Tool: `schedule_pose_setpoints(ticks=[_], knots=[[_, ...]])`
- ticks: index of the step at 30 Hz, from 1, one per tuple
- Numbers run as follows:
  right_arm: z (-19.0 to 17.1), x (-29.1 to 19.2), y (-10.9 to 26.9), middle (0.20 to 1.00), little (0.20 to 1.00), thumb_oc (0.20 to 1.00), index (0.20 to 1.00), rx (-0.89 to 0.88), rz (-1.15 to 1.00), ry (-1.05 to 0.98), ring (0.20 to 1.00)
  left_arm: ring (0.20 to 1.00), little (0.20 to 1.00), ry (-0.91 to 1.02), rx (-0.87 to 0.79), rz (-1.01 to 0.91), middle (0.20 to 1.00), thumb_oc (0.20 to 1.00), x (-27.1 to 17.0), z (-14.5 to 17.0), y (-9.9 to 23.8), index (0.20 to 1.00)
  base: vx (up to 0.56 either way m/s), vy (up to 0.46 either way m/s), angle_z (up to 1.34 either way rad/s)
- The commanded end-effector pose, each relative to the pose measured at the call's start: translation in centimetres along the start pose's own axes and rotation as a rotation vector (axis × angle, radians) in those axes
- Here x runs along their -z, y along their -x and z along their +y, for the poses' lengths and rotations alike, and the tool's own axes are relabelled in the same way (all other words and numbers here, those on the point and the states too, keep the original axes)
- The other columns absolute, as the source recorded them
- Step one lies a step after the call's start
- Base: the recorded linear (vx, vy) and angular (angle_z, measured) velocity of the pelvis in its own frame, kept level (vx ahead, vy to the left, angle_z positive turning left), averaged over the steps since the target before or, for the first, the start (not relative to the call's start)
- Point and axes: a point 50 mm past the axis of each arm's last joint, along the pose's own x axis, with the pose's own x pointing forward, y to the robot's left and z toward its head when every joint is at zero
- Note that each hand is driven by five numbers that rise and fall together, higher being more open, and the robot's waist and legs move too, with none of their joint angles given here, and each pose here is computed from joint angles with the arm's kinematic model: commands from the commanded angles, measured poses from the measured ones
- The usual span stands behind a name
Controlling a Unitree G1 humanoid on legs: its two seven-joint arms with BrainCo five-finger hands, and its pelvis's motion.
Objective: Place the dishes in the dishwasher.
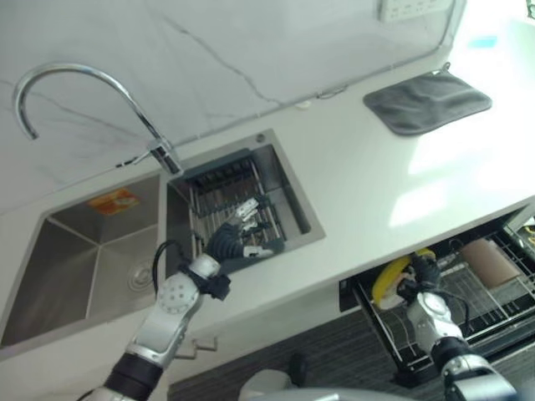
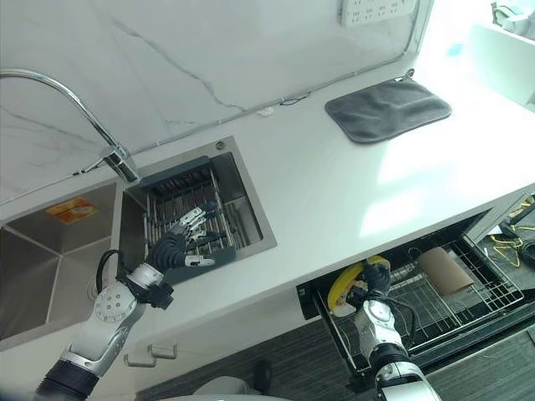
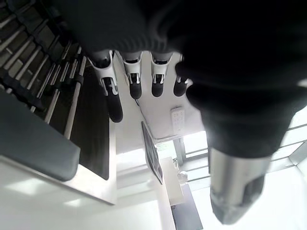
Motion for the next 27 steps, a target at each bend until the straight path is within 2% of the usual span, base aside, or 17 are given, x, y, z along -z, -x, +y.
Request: schedule_pose_setpoints(ticks=[1, 7, 11, 18, 27], knots=[[1.8, -4.7, -1.5, 0.2, 0.2, 0.2, 0.2, -0.052, -0.198, 0.246, 0.2, 1.0, 1.0, -0.111, -0.009, -0.228, 1.0, 1.0, -4.5, 2.2, -1.1, 1.0, -0.05, -0.017, 0.18], [0.6, -4.5, -2.1, 0.2, 0.2, 0.2, 0.2, -0.055, -0.259, 0.799, 0.2, 1.0, 1.0, -0.149, 0.014, -0.264, 1.0, 1.0, -5.4, 2.8, -1.1, 1.0, -0.08, -0.017, 0.12], [0.4, -4.8, -2.6, 0.2, 0.2, 0.2, 0.2, -0.06, -0.252, 0.989, 0.2, 1.0, 1.0, -0.169, 0.034, -0.285, 1.0, 1.0, -5.9, 3.1, -1.2, 1.0, -0.07, -0.046, 0.04], [-0.4, -6.2, -3.6, 0.2, 0.2, 0.2, 0.2, -0.012, -0.206, 1.171, 0.2, 1.0, 1.0, -0.204, 0.076, -0.326, 1.0, 1.0, -7.1, 3.1, -2.1, 1.0, -0.08, -0.039, 0.09], [-0.8, -8.9, -4.8, 0.2, 0.2, 0.2, 0.2, -0.018, -0.129, 1.29, 0.2, 1.0, 1.0, -0.29, 0.1, -0.386, 1.0, 1.0, -9.0, 3.4, -3.3, 1.0, -0.1, -0.045, 0.03]])
